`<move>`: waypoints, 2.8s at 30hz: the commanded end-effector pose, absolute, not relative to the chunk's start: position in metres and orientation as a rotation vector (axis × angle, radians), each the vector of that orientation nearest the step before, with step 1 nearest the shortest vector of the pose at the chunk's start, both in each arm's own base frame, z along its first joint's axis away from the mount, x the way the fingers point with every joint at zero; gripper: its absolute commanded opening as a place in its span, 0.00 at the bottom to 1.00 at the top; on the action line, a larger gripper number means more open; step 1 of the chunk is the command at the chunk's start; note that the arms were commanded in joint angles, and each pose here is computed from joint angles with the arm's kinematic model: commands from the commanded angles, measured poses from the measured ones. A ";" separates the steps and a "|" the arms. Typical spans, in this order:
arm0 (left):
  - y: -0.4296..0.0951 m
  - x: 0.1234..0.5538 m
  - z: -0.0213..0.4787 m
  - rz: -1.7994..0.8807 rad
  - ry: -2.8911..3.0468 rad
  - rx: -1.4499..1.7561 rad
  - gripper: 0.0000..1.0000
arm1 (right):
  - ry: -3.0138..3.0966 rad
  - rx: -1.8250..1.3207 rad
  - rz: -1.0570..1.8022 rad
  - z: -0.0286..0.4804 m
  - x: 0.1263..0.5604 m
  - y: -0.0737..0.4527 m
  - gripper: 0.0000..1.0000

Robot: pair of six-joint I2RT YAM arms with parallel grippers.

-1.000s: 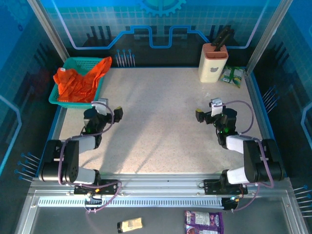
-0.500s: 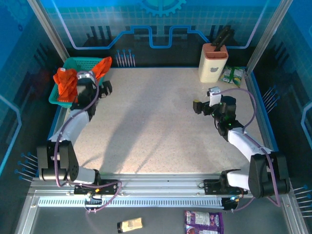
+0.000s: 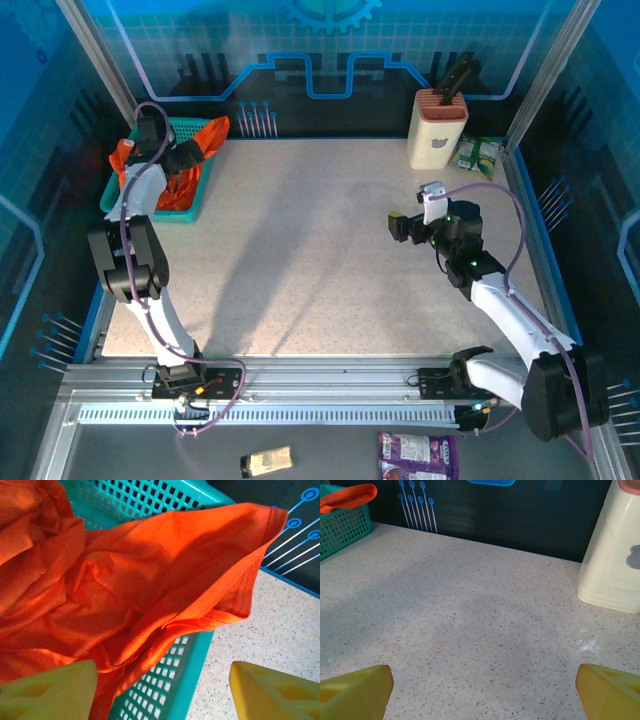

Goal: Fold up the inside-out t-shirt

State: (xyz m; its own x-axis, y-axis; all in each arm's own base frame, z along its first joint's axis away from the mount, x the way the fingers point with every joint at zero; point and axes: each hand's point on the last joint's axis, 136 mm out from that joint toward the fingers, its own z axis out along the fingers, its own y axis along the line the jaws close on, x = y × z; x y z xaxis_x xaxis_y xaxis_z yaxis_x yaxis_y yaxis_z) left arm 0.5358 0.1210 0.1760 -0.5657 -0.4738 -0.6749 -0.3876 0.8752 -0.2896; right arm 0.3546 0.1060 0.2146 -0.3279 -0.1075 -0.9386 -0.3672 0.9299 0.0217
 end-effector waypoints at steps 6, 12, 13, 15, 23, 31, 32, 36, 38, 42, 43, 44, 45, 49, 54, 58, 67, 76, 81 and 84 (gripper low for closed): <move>0.109 0.568 0.161 -0.377 2.300 -0.603 0.63 | 1.901 -0.346 0.255 0.224 0.338 0.109 0.95; 0.111 0.585 0.147 -0.410 2.319 -0.607 0.62 | 1.896 -0.336 0.228 0.225 0.328 0.104 0.95; 0.111 0.588 0.144 -0.416 2.321 -0.610 0.62 | 1.896 -0.335 0.226 0.225 0.326 0.103 0.95; 0.111 0.591 0.139 -0.429 2.324 -0.618 0.61 | 1.896 -0.334 0.221 0.226 0.324 0.102 0.95; 0.112 0.598 0.136 -0.444 2.317 -0.618 0.34 | 1.890 -0.327 0.215 0.231 0.318 0.100 0.95; 0.119 0.596 0.179 -0.431 2.235 -0.573 0.00 | 1.876 -0.327 0.220 0.238 0.315 0.101 0.94; 0.119 0.594 0.188 -0.425 2.222 -0.563 0.00 | 1.874 -0.326 0.222 0.239 0.314 0.102 0.94; 0.115 0.584 0.242 -0.418 2.144 -0.490 0.00 | 1.878 -0.348 0.237 0.241 0.310 0.106 0.94; 0.111 0.576 0.272 -0.411 2.098 -0.445 0.00 | 1.884 -0.365 0.238 0.241 0.307 0.108 0.94; 0.091 0.555 0.337 -0.447 2.000 -0.329 0.00 | 1.877 -0.380 0.245 0.246 0.301 0.111 0.94; 0.086 0.549 0.354 -0.462 1.972 -0.304 0.00 | 1.875 -0.383 0.246 0.247 0.299 0.111 0.94; 0.081 0.543 0.368 -0.469 1.951 -0.282 0.00 | 1.872 -0.387 0.246 0.248 0.298 0.111 0.94; 0.075 0.535 0.386 -0.477 1.920 -0.254 0.00 | 1.869 -0.387 0.247 0.250 0.296 0.111 0.94; 0.046 0.503 0.457 -0.546 1.795 -0.137 0.00 | 1.855 -0.383 0.251 0.260 0.292 0.111 0.93; -0.019 0.457 0.530 -0.659 1.687 0.076 0.00 | 1.833 -0.361 0.265 0.273 0.290 0.112 0.92; -0.080 0.420 0.568 -0.768 1.624 0.242 0.00 | 1.817 -0.342 0.291 0.283 0.290 0.114 0.91; -0.212 0.376 0.542 -1.025 1.687 0.501 0.00 | 1.841 -0.236 0.359 0.290 0.289 0.113 0.86; -0.362 0.374 0.370 -1.337 2.004 0.562 0.21 | 2.028 0.008 0.395 0.245 0.288 0.099 0.79; -0.397 0.365 0.311 -1.340 2.164 0.588 0.45 | 2.217 0.165 0.410 0.201 0.281 0.096 0.74; -0.385 0.370 0.291 -1.230 2.224 0.543 0.50 | 2.284 0.193 0.462 0.182 0.277 0.103 0.73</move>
State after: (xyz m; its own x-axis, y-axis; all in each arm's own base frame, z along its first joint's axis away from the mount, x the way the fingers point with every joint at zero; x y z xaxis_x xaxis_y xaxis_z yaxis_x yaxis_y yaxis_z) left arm 0.3623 -0.3982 0.2673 -0.8148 0.1426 -0.5619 0.5561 0.4664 -0.6880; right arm 0.2879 0.0989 0.2041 -0.6087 0.2182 -0.7628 -0.0725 0.9421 0.3273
